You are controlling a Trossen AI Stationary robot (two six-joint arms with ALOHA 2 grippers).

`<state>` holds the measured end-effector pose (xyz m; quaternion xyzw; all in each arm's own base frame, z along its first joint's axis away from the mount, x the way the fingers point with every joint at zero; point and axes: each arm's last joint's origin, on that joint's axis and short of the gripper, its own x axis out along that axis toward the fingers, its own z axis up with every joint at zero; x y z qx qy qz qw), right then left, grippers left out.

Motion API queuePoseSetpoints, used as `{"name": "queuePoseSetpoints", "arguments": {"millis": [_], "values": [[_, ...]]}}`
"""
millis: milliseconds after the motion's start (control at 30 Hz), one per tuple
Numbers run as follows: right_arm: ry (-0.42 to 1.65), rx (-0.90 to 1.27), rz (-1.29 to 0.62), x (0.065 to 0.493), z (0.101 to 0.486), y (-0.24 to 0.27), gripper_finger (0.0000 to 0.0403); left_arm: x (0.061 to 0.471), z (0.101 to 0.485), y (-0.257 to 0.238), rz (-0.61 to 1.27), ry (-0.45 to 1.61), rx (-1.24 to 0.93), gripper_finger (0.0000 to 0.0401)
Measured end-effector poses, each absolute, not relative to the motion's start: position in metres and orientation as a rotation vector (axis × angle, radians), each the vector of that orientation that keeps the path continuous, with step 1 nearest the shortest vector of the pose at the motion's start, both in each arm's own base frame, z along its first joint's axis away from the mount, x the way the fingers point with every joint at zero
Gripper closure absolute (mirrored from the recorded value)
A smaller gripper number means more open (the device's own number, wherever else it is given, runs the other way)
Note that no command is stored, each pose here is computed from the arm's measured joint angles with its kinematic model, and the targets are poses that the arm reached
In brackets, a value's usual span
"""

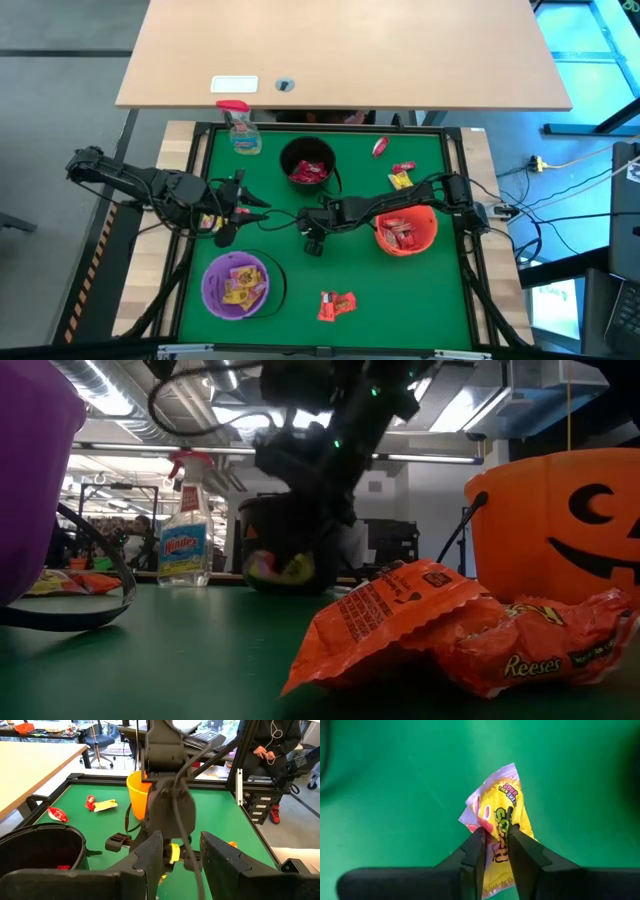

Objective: Sort candy
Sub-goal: Put the yellow candy into the violet bucket

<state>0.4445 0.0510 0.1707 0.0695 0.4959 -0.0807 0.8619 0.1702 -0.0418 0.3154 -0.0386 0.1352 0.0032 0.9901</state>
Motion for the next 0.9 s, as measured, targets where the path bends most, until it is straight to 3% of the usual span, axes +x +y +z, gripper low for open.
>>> {"name": "queuePoseSetpoints", "arguments": {"millis": [500, 667, 900], "values": [[0.998, 0.085, -0.099, 0.452, 0.217, 0.083, 0.0354, 0.17, 0.315, -0.042, -0.004, 0.274, -0.078, 0.0279], [1.011, 0.096, -0.096, 0.451, 0.221, 0.084, 0.0354, 0.16, 0.32, -0.044, -0.156, 0.262, -0.099, 0.0279], [0.994, 0.099, -0.07, 0.451, 0.227, 0.089, 0.0354, 0.138, 0.334, -0.038, -0.18, 0.164, -0.121, 0.0279]]}}
